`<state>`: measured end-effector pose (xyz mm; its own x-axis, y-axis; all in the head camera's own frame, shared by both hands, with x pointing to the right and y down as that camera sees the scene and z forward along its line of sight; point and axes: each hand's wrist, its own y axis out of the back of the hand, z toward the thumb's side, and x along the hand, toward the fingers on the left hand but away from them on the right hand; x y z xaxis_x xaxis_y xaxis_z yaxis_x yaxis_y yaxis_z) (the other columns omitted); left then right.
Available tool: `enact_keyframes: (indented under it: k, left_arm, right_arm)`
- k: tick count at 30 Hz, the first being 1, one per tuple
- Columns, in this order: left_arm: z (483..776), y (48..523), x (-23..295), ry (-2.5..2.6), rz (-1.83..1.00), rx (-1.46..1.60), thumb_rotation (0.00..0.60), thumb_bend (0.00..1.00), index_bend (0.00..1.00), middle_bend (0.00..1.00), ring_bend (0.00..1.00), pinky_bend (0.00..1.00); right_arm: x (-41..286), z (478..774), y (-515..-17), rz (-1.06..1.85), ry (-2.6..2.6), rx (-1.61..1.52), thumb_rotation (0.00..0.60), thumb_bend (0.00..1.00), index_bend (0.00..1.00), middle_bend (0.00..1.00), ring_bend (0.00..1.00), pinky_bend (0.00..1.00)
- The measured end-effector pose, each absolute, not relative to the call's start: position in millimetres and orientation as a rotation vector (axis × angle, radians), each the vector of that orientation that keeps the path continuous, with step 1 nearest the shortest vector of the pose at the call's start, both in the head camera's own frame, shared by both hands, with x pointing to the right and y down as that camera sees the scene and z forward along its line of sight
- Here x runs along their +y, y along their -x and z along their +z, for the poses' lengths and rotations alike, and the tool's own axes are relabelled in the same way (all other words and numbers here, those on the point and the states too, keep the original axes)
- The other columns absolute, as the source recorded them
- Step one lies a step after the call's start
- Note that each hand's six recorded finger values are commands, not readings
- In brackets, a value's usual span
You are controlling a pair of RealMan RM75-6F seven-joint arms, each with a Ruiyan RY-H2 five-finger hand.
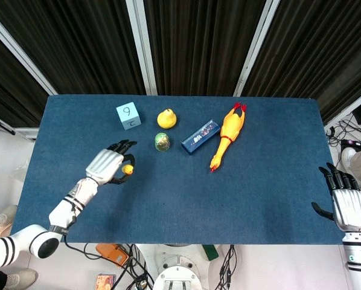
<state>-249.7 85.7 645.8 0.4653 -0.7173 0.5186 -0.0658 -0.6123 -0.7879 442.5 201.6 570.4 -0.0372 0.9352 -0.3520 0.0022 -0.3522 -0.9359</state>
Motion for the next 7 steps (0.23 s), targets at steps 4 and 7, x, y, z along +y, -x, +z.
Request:
enact_keyframes:
  k: [4, 7]
  left_arm:
    - [609.5, 254.7, 66.4, 1.897, -1.154, 0.657, 0.600, 0.34, 0.51, 0.09, 0.00, 0.19]
    - [584.7, 259.1, 54.4, 1.836, -1.155, 0.677, 0.600, 0.34, 0.51, 0.09, 0.00, 0.19]
  right_arm:
    - [201.8, 570.2, -442.8, 1.503, 1.448, -1.043, 0.600, 0.26, 0.19, 0.15, 0.23, 0.21]
    - [202.0, 570.3, -442.5, 1.502, 1.448, -1.041, 0.600, 0.26, 0.19, 0.15, 0.23, 0.21]
